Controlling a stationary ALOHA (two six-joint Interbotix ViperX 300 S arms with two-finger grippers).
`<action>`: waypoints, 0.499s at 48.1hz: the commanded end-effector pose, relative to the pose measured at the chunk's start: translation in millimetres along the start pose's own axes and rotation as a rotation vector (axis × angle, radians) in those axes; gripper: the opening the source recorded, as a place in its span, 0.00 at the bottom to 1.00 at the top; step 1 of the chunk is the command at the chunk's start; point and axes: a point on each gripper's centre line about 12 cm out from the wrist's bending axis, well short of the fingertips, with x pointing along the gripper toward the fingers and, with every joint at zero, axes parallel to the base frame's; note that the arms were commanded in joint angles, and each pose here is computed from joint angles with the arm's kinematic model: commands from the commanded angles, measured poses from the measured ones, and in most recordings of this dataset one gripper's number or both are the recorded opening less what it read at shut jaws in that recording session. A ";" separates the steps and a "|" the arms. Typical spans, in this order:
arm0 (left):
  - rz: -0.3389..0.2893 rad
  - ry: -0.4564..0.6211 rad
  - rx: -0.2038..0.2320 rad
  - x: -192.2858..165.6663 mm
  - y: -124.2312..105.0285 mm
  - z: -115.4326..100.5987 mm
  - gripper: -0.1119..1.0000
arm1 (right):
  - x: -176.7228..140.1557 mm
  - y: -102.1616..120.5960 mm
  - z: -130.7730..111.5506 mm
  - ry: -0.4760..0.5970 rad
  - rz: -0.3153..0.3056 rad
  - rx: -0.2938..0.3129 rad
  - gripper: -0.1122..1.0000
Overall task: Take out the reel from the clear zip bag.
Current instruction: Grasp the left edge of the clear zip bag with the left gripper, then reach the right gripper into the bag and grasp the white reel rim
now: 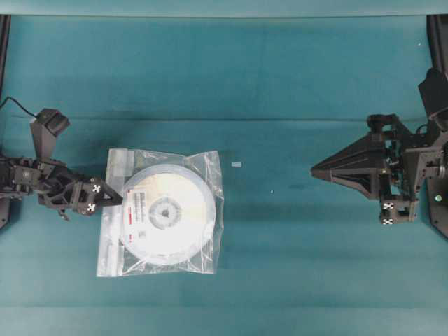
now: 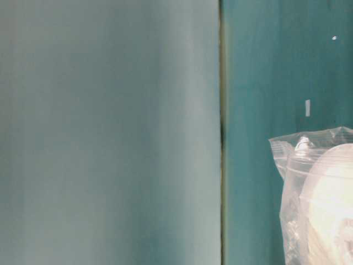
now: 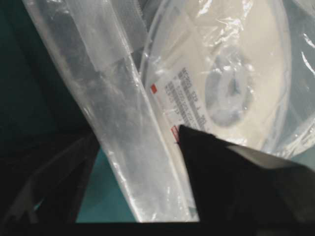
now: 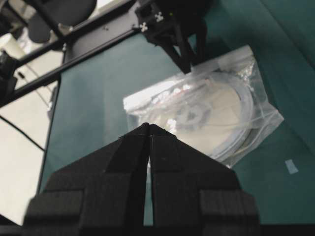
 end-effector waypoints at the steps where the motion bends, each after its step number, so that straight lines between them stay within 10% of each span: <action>1: -0.015 -0.003 0.007 1.1 -4.8 1.2 0.76 | 1.0 2.9 4.5 -0.013 0.008 0.009 0.10; 17: 0.059 0.017 0.002 2.5 2.5 0.9 0.26 | 2.5 1.1 1.1 0.000 0.000 0.025 0.10; 24: 0.087 0.021 -0.003 2.2 6.2 1.4 0.13 | 7.0 -3.9 -4.5 0.026 -0.034 0.127 0.10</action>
